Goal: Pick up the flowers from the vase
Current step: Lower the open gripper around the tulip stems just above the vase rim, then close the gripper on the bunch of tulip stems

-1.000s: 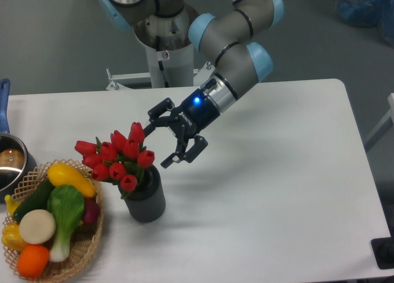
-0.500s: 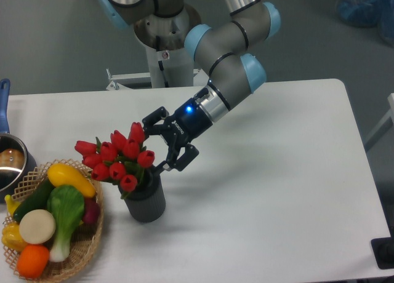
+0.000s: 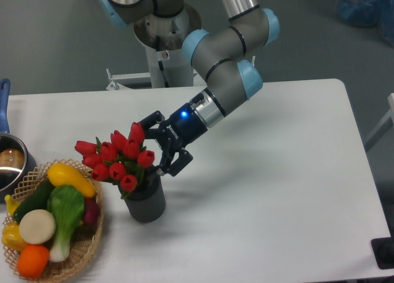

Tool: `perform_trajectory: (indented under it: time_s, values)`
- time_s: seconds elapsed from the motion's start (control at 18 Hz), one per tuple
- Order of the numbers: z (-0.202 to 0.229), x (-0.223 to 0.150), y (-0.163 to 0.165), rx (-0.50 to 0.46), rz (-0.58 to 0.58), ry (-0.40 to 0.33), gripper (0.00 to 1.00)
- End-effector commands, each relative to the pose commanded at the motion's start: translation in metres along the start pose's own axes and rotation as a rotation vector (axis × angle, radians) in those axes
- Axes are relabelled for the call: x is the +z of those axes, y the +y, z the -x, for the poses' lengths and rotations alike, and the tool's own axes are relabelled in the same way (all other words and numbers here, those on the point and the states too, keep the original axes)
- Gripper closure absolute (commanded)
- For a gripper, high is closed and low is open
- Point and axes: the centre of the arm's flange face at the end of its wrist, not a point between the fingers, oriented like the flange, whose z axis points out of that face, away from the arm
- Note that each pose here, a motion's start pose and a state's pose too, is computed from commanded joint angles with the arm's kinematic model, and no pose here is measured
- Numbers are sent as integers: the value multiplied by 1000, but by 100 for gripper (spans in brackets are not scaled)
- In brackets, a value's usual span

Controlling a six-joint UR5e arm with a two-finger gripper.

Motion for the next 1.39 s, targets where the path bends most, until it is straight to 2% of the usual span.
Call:
perform_trajectory:
  time_s: [0.56,1.39]
  values:
    - [3,6,-9,8,-24,7,0]
    - [8,15,-7,-42,-26,23,0]
